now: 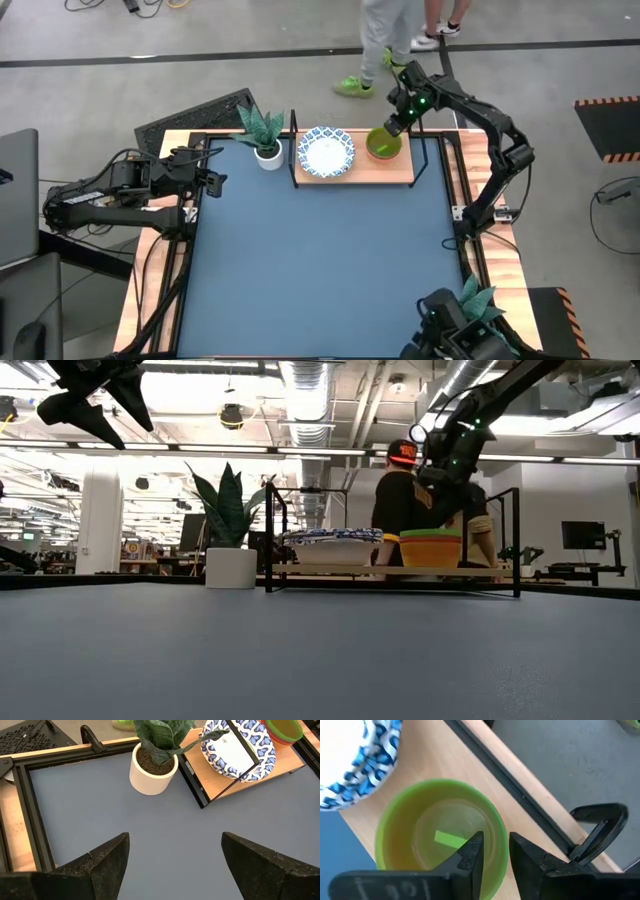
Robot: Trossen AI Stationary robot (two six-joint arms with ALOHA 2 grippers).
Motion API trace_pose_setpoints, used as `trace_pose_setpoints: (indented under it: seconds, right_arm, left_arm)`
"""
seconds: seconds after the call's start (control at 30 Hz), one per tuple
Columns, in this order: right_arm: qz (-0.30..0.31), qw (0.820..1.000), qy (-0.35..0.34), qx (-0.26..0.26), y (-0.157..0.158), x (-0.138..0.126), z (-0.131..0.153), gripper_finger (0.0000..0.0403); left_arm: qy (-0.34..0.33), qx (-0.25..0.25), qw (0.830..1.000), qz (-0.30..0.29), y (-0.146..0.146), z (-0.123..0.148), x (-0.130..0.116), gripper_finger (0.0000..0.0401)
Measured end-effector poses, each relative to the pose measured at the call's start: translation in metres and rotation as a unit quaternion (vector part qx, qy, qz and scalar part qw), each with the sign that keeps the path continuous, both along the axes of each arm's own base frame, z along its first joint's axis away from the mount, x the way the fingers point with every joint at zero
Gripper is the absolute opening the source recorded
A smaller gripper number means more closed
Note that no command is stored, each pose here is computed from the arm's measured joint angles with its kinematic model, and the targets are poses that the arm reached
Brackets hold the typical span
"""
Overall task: Place and stack bowls onto a shelf
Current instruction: Return to Home Position
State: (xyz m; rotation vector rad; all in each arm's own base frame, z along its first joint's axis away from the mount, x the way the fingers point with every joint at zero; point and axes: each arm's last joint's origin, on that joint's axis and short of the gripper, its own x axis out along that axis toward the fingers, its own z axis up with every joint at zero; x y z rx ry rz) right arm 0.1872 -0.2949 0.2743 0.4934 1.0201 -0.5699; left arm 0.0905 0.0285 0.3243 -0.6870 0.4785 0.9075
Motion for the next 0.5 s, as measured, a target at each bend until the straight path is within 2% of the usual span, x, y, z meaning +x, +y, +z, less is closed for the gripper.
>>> trace_pose_setpoints:
  seconds: [0.23,0.37,0.5]
  right_arm:
    - [-0.002,0.999,-0.035,-0.015,-0.002,0.004,0.03,0.013]
    - [0.039,0.991,-0.126,0.006,0.009,0.008,0.061,0.0126]
    - [0.07,0.976,-0.207,0.0,0.032,0.01,0.103,0.0124]
  left_arm:
    - [0.002,0.003,1.0,-0.001,0.0,0.0,0.0,0.03]
    - [0.001,0.004,1.0,0.003,0.0,0.0,0.0,0.03]
    - [-0.004,-0.006,1.0,0.002,0.0,0.0,0.0,0.03]
